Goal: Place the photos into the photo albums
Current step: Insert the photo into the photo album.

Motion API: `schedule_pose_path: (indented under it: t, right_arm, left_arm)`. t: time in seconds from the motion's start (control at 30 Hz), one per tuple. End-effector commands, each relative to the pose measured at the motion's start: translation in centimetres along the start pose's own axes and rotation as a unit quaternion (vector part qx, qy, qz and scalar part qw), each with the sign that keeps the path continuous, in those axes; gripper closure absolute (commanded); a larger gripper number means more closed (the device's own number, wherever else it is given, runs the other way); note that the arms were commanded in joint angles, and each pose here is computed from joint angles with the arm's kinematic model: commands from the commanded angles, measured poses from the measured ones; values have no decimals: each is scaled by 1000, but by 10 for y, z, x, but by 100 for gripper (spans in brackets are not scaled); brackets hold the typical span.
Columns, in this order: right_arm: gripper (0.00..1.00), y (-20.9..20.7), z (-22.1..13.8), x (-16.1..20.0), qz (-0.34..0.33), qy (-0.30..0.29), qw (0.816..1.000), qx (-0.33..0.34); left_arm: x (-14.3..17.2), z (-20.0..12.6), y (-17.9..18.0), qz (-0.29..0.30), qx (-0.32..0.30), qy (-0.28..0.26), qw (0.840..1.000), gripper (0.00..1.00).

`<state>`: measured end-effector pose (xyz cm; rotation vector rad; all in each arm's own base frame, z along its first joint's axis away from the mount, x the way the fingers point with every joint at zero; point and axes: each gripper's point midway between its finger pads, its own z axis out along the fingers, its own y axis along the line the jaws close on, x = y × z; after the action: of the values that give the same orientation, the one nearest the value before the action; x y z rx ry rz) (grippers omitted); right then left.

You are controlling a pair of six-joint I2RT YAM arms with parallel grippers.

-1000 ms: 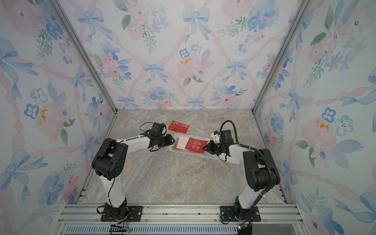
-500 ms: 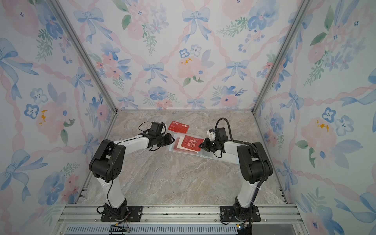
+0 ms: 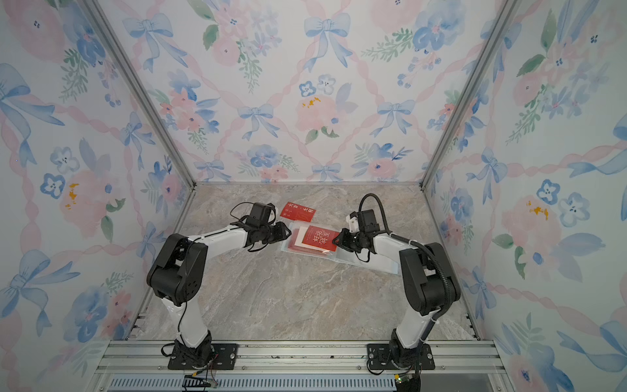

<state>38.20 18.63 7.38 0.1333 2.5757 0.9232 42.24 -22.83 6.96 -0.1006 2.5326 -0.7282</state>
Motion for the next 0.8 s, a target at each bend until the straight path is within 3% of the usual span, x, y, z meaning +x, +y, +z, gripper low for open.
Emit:
schedule_pose_path:
  t: [0.0,0.2,0.57,0.77]
  right_arm:
    - [77,0,-17,-2,-26,-5,999,36]
    - [79,-16,-19,-4,-11,-3,999,53]
    - [93,-20,7,0,4,23,999,46]
    - [93,-21,13,-4,4,27,998,50]
  left_arm:
    - [1,-6,-7,0,13,1,1000,59]
    - [-1,-6,-8,2,12,-3,1000,60]
    - [2,4,-8,1,15,9,1000,59]
    - [4,3,-8,2,12,8,1000,59]
